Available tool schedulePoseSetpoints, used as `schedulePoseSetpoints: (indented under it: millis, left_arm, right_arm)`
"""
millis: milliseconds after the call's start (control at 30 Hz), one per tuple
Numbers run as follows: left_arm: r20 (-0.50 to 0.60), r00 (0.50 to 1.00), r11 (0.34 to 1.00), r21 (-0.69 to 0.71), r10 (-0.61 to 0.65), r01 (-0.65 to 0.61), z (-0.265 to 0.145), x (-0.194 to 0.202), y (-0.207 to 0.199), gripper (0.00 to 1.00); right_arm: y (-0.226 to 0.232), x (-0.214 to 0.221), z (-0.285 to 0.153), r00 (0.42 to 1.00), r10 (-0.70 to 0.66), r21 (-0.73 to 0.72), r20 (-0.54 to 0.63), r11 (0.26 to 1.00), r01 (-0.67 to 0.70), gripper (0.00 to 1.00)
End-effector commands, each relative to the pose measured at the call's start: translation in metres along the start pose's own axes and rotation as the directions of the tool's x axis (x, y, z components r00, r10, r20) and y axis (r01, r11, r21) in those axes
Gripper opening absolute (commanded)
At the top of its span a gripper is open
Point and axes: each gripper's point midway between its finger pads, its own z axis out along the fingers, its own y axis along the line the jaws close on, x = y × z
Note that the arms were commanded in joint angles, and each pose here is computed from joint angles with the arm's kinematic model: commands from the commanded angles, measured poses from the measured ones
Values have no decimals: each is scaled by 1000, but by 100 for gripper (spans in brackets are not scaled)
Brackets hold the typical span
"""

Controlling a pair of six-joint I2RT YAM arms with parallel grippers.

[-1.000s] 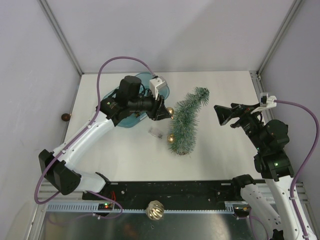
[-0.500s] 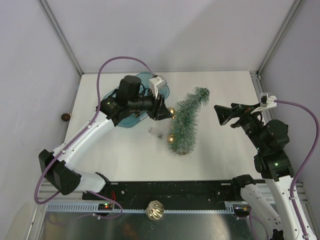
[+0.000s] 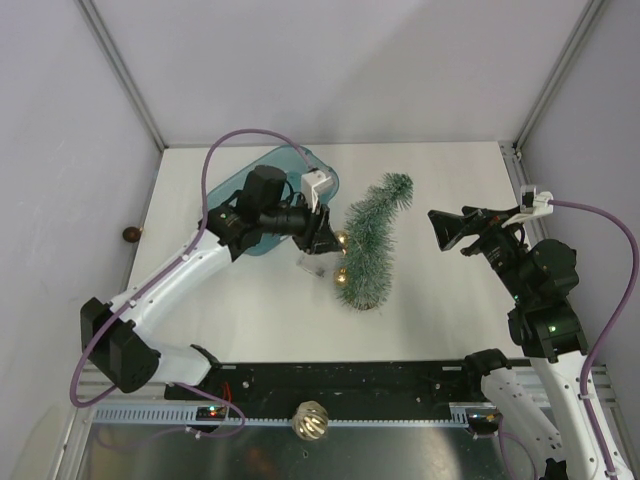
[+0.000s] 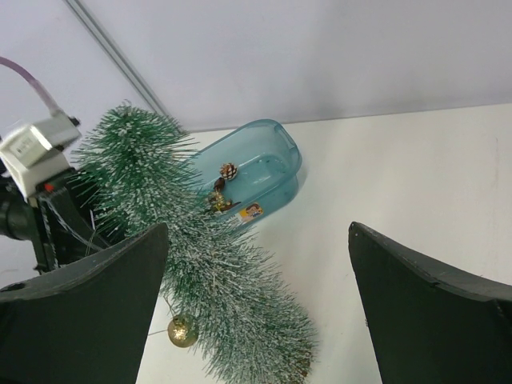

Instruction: Decorate the small christmas tree

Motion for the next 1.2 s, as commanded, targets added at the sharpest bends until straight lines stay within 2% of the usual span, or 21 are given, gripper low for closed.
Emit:
schedulePoseSetpoints:
  millis: [0,167,300,667,733,800,1167]
  left_arm:
    - [3,996,995,-19,93,-93,-5,10,2,12]
    - [-8,989,988,-40,149,-149,-5,16,9,14]
    - [-8,986,984,-52,168,-169,-6,17,11,19]
    - [6,988,987,-44,154,-153,-8,11,7,49]
    - [3,989,988,-34,149,-149,-7,13,6,60]
    - [-3,989,989,-29,147,-147,-7,17,6,66]
    - [0,989,988,-40,151,-151,-9,17,7,69]
  right_arm:
    - [6,-18,-5,999,-17,-6,50,1000,17,99]
    - [6,-19,-4,998,-17,-7,54,1000,18,99]
    - [6,-20,-3,998,-17,-10,57,1000,18,99]
    - [7,-21,-3,998,-19,-13,60,1000,20,99]
    - [7,-21,-3,998,-19,-13,60,1000,20,99]
    - [7,-20,-3,998,-20,-12,59,1000,21,99]
    - [6,-20,-3,998,-18,-7,54,1000,19,99]
